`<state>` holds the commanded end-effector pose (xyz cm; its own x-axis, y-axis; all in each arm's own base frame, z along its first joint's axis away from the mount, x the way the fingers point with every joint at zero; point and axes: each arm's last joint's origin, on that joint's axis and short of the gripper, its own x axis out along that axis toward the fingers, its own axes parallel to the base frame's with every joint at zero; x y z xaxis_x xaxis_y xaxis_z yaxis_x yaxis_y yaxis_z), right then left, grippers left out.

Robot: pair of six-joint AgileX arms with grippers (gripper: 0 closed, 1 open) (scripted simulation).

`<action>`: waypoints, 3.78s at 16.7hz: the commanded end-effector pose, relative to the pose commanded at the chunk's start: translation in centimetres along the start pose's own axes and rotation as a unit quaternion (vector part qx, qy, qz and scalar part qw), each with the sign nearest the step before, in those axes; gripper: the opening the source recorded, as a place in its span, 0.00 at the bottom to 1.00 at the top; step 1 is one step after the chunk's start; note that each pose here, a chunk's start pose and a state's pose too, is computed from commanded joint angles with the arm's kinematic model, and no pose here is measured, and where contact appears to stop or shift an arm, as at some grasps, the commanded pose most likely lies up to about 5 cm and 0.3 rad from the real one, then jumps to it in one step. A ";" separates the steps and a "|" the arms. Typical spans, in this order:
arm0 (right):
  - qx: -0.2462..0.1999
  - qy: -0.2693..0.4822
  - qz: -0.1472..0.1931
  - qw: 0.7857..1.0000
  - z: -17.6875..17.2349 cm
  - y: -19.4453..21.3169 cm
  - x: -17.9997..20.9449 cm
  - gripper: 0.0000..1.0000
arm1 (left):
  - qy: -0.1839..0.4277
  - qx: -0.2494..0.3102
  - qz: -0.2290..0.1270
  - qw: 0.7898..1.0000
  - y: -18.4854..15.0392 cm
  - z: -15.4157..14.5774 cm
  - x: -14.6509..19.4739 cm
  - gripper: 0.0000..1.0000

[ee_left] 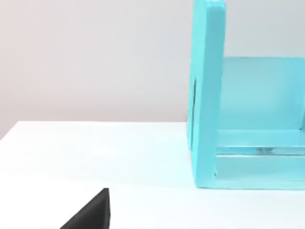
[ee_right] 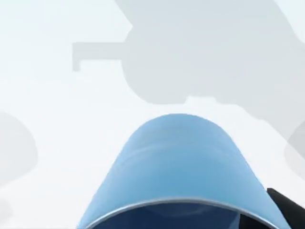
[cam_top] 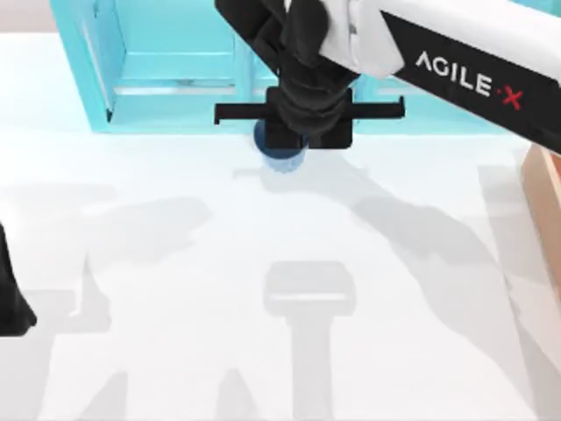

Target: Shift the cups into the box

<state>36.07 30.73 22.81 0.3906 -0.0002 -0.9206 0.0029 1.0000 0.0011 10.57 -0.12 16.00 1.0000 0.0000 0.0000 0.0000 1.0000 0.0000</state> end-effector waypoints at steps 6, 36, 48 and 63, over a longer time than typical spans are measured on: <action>-0.010 0.041 -0.030 0.999 3.9 -8.9 0.3 0.00 | 0.000 0.000 0.000 1.000 0.0 0.0 0.0 1.00; 0.017 0.186 0.030 0.982 -4.6 -43.9 -0.7 0.00 | 0.000 0.000 0.000 1.000 0.0 0.0 0.0 1.00; 0.016 0.186 0.030 0.982 -4.6 -43.9 -0.6 0.60 | 0.000 0.000 0.000 1.000 0.0 0.0 0.0 1.00; 0.017 0.185 0.030 0.982 -4.6 -44.0 -0.7 1.00 | 0.000 0.000 0.000 1.000 0.0 0.0 0.0 1.00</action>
<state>31.43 -13.22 21.55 0.0290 0.0658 -0.9974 0.0241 0.9975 0.0665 10.57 -0.12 16.00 1.0000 0.0000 0.0000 0.0000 1.0000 0.0000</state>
